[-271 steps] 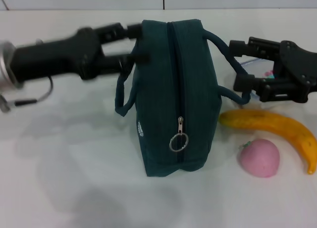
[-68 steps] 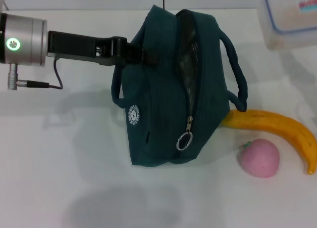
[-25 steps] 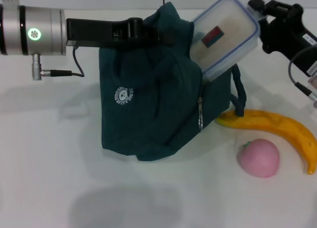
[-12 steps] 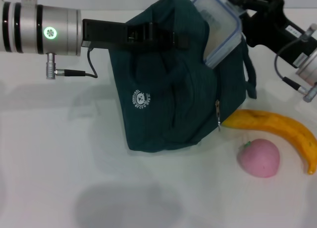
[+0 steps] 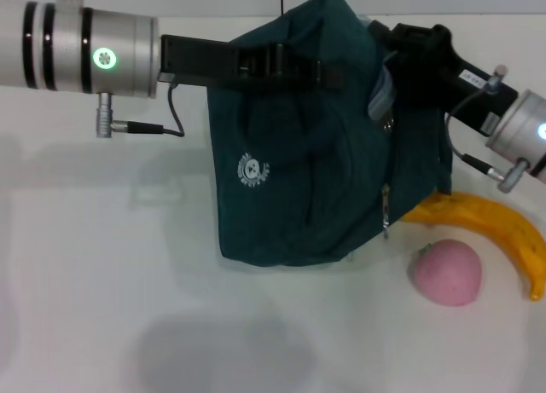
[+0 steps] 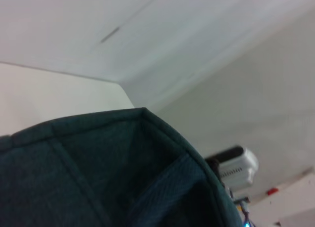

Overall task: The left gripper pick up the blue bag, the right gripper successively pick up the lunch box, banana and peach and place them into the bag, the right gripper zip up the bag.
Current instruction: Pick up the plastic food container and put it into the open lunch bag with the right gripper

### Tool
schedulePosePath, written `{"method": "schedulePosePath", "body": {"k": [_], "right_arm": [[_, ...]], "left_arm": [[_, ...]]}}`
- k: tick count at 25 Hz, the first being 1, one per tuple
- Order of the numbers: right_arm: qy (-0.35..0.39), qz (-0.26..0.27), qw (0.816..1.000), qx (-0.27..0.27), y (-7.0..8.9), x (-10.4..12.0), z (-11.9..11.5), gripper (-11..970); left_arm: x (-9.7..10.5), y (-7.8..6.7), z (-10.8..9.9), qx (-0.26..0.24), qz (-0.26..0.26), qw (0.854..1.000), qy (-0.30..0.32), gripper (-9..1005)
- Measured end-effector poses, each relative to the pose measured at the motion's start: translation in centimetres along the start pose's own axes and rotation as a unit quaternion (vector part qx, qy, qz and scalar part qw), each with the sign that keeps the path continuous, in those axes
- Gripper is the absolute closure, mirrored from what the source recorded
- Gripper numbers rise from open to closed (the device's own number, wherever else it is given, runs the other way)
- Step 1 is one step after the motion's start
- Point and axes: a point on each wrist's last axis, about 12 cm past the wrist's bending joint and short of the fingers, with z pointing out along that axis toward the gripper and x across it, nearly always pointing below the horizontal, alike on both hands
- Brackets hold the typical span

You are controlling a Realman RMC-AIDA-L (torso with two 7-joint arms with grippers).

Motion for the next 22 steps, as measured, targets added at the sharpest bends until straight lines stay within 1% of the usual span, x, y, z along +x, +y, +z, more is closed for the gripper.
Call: {"method": "schedulePosePath", "body": {"k": [4,8,13,22], "right_arm": [[0.022,-0.005,1.000,0.008,0.3,0.3,1.5,864],[0.049,-0.013,0.999,0.006,0.9,0.8,2.9,864],[0.080,-0.024,0.996,0.018,0.7,1.3,3.0,854],[0.071,-0.035,0.997,0.020,0.5,1.0,2.3,770]], "left_arm": [[-0.2,-0.3,0.7,0.002,0.009,1.000,0.016,952],[-0.3,-0.4,0.6,0.000,0.015,1.000,0.018,952],[-0.5,-0.4,0.4,-0.001,0.020,1.000,0.016,952],[-0.8,-0.5,0.3,-0.003,0.023,1.000,0.015,952]]}}
